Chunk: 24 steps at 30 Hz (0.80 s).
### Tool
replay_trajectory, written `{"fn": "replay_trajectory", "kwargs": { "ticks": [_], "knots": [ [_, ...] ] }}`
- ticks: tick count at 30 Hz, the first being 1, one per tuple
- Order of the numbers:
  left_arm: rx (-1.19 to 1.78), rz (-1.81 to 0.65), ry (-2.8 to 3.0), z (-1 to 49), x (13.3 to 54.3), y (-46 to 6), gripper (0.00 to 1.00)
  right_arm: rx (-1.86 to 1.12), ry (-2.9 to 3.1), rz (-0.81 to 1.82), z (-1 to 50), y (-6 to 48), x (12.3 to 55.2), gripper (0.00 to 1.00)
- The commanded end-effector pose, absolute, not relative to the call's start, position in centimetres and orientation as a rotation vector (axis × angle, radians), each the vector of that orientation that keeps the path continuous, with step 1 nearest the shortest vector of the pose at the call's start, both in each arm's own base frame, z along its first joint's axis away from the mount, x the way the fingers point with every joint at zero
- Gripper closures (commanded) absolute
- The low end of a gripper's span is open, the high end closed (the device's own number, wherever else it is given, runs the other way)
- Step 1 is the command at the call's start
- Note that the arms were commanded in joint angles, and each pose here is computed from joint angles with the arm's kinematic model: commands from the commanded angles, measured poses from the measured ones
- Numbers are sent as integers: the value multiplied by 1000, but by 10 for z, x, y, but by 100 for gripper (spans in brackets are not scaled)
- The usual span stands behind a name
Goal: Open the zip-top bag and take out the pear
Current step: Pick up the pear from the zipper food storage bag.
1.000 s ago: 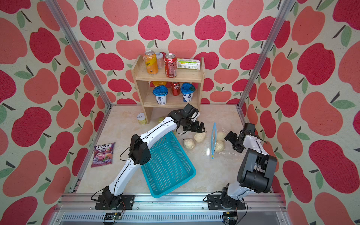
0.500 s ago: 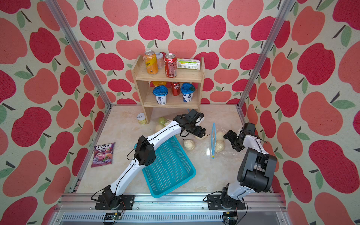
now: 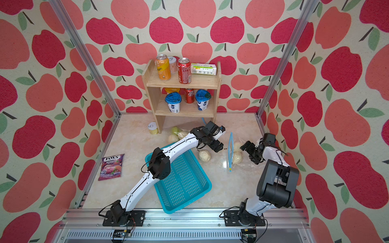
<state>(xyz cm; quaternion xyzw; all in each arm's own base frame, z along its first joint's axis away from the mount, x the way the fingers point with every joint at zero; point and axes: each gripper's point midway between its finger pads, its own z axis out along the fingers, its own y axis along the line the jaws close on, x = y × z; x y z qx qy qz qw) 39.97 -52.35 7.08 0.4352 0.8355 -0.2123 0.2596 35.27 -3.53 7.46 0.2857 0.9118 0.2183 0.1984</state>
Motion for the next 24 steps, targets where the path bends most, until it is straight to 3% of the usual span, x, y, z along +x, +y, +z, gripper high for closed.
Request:
{"fn": "replay_trajectory", "kwargs": {
  "ticks": [1, 3, 7, 13, 24],
  "knots": [
    [1236, -559, 2226, 61, 399, -529, 8, 809, 2534, 645, 79, -32, 352, 8],
    [1240, -553, 2237, 54, 399, -529, 7, 811, 2535, 650, 78, -32, 351, 8],
    [1259, -559, 2235, 51, 395, -530, 16, 805, 2537, 654, 78, -31, 351, 8],
    [1283, -536, 2239, 50, 390, -528, 1, 801, 2529, 661, 80, -30, 352, 8],
    [1334, -532, 2265, 40, 376, -526, 1, 804, 2523, 688, 79, -29, 353, 8]
  ]
}}
